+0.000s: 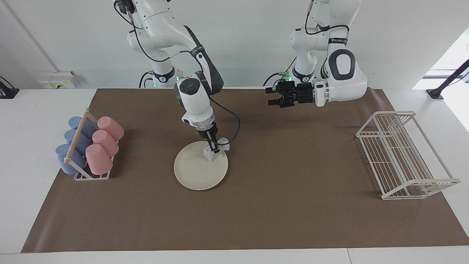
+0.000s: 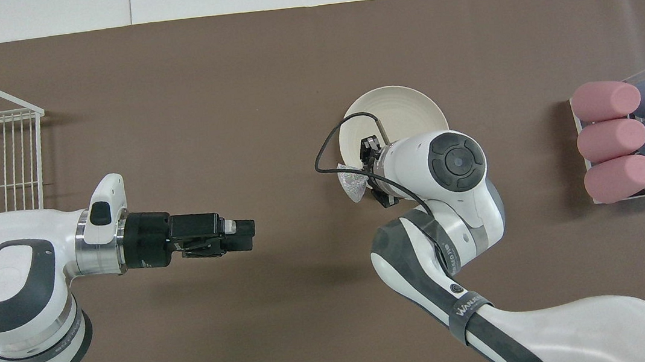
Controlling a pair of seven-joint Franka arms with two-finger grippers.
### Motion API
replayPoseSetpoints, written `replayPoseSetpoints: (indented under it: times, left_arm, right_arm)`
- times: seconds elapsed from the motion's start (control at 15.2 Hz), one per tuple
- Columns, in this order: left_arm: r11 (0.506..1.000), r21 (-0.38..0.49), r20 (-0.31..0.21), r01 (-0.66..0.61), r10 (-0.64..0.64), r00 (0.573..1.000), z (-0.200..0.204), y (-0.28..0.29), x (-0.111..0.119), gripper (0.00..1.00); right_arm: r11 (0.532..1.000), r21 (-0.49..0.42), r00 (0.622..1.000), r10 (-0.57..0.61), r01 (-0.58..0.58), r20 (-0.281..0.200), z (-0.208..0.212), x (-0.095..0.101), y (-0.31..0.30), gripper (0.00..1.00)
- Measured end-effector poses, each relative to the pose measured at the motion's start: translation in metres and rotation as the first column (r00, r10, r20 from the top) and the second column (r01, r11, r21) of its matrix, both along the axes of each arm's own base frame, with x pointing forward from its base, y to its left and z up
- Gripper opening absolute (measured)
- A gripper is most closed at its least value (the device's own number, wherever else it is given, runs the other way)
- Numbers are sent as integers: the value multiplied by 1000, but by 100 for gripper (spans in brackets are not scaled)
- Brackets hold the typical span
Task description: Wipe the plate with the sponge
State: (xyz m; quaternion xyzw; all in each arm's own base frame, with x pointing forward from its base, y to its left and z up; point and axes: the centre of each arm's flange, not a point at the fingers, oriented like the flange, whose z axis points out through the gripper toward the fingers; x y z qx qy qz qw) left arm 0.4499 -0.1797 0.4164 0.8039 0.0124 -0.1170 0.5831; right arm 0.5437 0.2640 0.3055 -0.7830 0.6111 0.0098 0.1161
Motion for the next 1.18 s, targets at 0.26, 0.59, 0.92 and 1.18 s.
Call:
replayPoseSetpoints:
  times: [0.26,0.59,0.92,1.18]
  left_arm:
    - [978,207,70,24,-39,997,-13,24,6,100]
    - [919,395,159,-4,-64,985,-19,48,20,100]
    - [794,607,247,-29,-154,957,-26,85,41,100]
    - [661,750,230,20,-289,929,-33,115,45,100]
  right_arm:
    - [999,-16,999,41,-41,7,-12,17,-37,12]
    - [992,-37,992,119,-118,30,-13,30,-73,12]
    - [988,-44,988,150,-148,37,-14,32,-83,12]
    - [993,-26,990,119,-118,80,-15,25,-58,12]
